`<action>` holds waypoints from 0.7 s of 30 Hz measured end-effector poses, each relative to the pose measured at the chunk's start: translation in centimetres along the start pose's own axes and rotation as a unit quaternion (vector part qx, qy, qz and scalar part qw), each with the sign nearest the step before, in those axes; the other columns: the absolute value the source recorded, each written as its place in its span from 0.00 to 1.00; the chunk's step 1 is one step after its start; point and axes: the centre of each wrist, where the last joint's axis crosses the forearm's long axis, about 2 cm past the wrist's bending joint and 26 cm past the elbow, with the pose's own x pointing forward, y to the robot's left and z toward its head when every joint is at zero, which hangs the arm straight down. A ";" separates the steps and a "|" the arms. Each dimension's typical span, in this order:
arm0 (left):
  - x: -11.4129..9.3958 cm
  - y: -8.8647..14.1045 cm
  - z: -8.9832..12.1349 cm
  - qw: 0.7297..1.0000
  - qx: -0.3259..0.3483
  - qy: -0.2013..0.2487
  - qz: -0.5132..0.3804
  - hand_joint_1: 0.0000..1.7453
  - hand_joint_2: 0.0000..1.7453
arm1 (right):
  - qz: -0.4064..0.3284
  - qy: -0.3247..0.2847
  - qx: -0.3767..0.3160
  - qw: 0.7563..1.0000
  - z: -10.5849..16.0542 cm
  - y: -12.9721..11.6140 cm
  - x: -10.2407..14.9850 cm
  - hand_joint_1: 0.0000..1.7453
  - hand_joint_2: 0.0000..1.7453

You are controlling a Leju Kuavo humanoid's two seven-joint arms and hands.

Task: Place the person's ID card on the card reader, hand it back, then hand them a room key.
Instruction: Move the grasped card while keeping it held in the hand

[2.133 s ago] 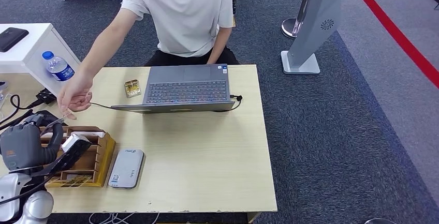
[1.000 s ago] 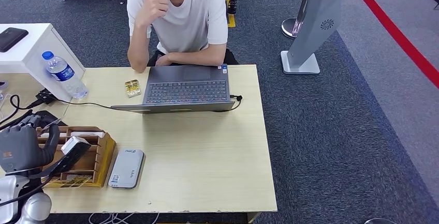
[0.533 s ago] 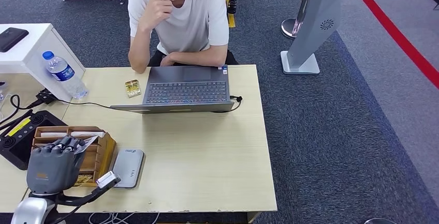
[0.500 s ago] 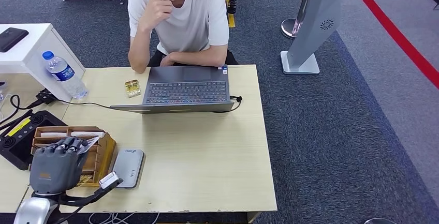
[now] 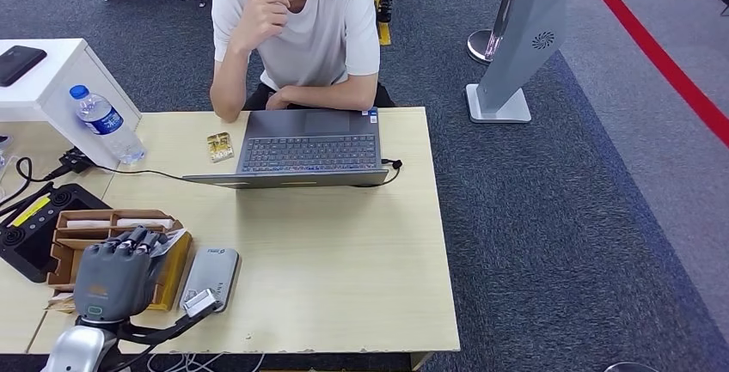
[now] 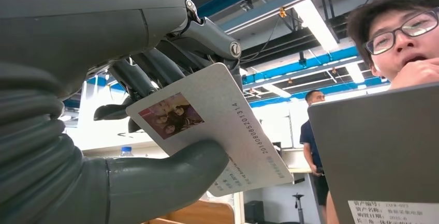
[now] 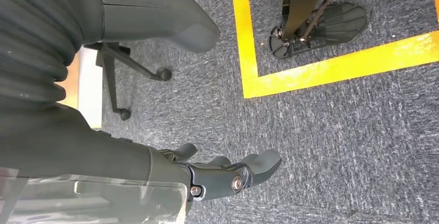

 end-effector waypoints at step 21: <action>0.2 -3.4 3.1 0.995 -0.092 -0.004 -0.032 1.00 1.00 | -0.003 0.001 0.001 1.000 0.0 0.1 0.0 0.00 1.00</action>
